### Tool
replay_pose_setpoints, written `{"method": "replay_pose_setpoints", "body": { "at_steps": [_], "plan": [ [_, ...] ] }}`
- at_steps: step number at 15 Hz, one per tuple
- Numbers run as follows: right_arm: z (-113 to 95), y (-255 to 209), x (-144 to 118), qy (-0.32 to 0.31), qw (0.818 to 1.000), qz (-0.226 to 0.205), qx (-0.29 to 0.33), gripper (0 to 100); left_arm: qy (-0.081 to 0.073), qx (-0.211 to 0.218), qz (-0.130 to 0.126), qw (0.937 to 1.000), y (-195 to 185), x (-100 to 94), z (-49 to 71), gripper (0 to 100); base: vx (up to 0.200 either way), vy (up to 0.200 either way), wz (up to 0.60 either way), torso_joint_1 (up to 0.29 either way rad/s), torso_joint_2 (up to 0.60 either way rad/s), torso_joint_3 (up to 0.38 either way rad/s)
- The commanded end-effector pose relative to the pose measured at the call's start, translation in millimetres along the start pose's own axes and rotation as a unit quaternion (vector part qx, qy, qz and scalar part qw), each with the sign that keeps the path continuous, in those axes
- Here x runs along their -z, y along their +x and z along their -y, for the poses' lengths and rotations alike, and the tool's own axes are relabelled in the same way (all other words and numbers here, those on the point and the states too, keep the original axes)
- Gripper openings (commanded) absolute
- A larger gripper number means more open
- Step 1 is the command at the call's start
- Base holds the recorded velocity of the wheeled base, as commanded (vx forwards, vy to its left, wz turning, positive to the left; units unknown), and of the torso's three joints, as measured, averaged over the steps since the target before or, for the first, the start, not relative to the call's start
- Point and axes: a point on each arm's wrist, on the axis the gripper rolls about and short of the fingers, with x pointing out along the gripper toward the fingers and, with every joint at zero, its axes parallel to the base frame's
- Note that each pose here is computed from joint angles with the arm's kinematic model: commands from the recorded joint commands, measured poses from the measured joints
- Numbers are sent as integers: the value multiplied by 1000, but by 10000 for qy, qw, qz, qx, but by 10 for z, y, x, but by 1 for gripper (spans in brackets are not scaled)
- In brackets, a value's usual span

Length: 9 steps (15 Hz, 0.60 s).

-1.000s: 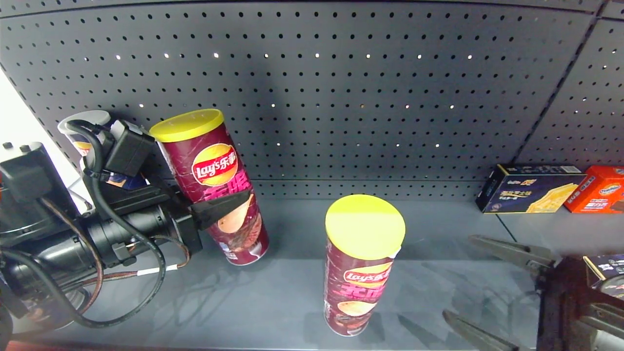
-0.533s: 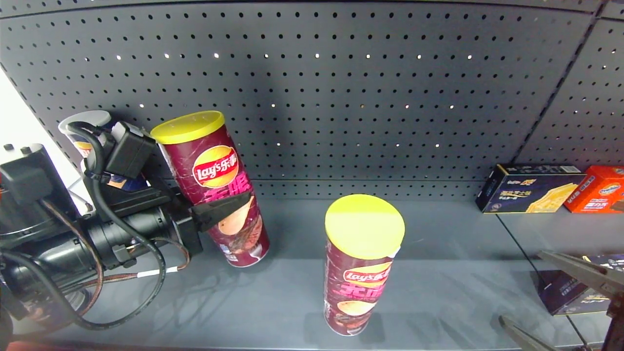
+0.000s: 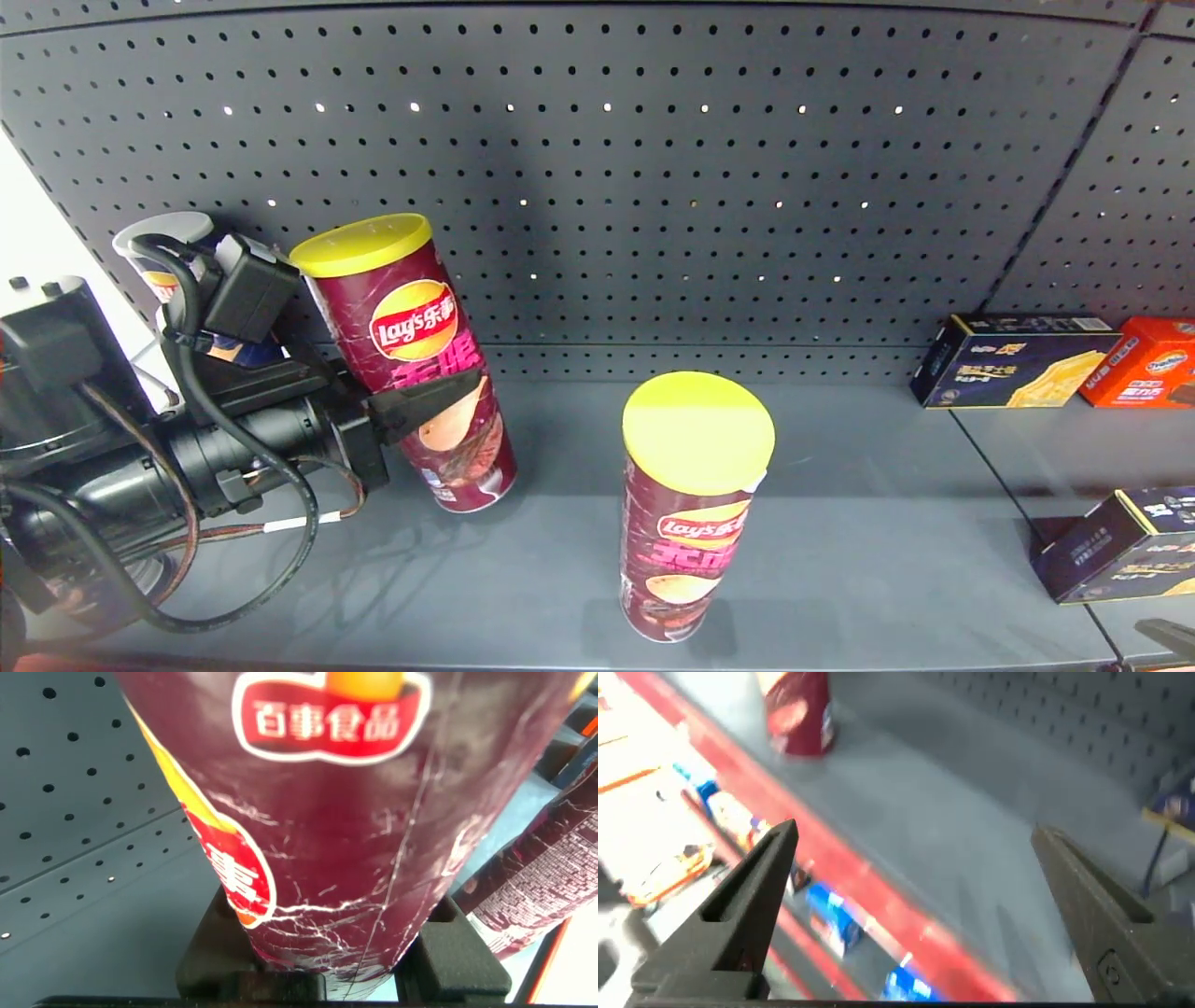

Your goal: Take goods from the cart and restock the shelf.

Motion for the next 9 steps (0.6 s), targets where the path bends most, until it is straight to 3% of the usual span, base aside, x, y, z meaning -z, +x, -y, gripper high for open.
{"method": "replay_pose_setpoints", "body": {
  "at_steps": [1, 5, 9],
  "plan": [
    [-27, -315, 163, 156, 9988, 457, 126, 100, 0, 5, 1, 10000, 2, 1, 1, 0, 0, 0, 0, 0, 0, 0],
    [-80, -501, 407, 496, 9970, 582, 133, 100, 12, 81, 21, 10000, 20, -10, 32, 0, 0, 0, 0, 0, 0, 0],
    [-95, -514, 413, 608, 9968, 481, -180, 100, 9, 81, 14, 10000, 20, -8, 32, 0, 0, 0, 0, 0, 0, 0]
  ]
}}
